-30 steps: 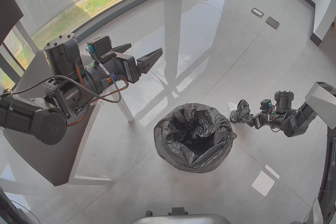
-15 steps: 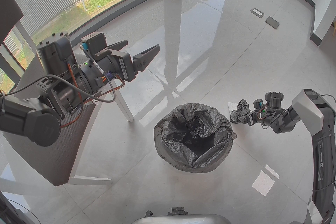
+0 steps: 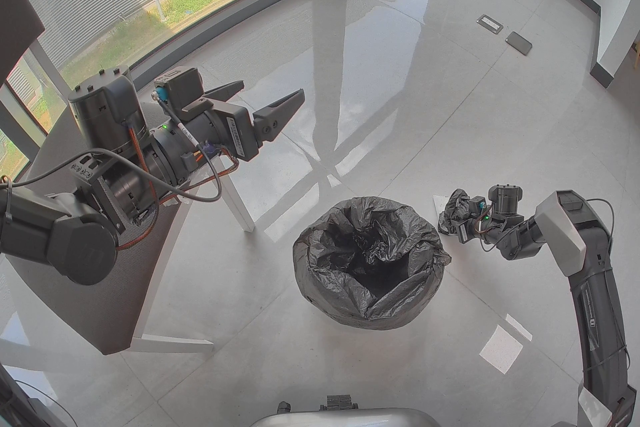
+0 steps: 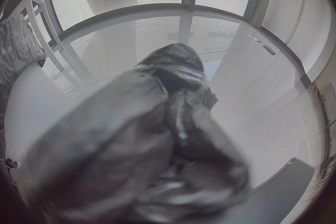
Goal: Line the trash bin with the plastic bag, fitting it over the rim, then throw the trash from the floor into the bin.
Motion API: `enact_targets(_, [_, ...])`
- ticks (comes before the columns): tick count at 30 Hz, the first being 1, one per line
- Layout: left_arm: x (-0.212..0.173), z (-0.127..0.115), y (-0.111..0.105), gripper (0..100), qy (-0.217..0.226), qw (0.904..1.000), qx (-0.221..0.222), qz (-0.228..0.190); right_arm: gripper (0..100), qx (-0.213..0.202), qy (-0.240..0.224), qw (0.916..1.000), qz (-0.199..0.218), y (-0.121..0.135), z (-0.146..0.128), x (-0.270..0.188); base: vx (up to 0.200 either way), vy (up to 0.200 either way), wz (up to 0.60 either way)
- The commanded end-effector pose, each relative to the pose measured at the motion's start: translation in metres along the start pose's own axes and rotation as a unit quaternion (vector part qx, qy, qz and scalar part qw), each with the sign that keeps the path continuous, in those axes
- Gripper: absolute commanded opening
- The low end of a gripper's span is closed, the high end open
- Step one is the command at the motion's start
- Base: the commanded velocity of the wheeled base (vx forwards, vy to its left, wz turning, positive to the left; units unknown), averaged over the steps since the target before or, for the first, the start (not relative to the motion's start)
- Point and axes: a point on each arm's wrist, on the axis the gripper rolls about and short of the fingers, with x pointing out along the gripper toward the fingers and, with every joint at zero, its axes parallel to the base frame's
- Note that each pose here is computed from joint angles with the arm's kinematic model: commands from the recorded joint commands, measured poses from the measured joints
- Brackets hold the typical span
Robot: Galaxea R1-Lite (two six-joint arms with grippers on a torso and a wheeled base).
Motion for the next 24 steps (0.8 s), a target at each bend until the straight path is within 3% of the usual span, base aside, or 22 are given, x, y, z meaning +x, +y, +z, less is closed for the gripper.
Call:
enact_targets(1, [-0.001,-0.003,0.000,100,0.004,1.0000,-0.001,-0.001,0,-0.004,-0.001,1.0000,0.000,0.003,-0.002,-0.010,0.000,0.000,0.00])
enact_targets(7, [-0.003,-0.005,-0.001,100,0.007,1.0000,-0.004,-0.001,0,-0.011,-0.036,0.9992,-0.015,-0.004,0.038,-0.068,0.000,0.000,0.00])
enact_targets(13, [-0.008,-0.008,0.001,100,0.001,1.0000,-0.008,0.004,0,-0.065,-0.141,0.9874,-0.031,0.010,0.109,-0.162,0.000,0.000,0.00])
enact_targets(18, [-0.012,-0.009,0.002,100,-0.004,1.0000,-0.007,0.006,0,-0.101,-0.227,0.9684,0.016,0.063,0.160,-0.224,0.000,0.000,0.00])
enact_targets(24, [-0.017,-0.004,0.001,100,-0.011,0.9999,-0.006,0.005,0,-0.122,-0.289,0.9447,0.095,0.129,0.184,-0.262,0.000,0.000,0.00])
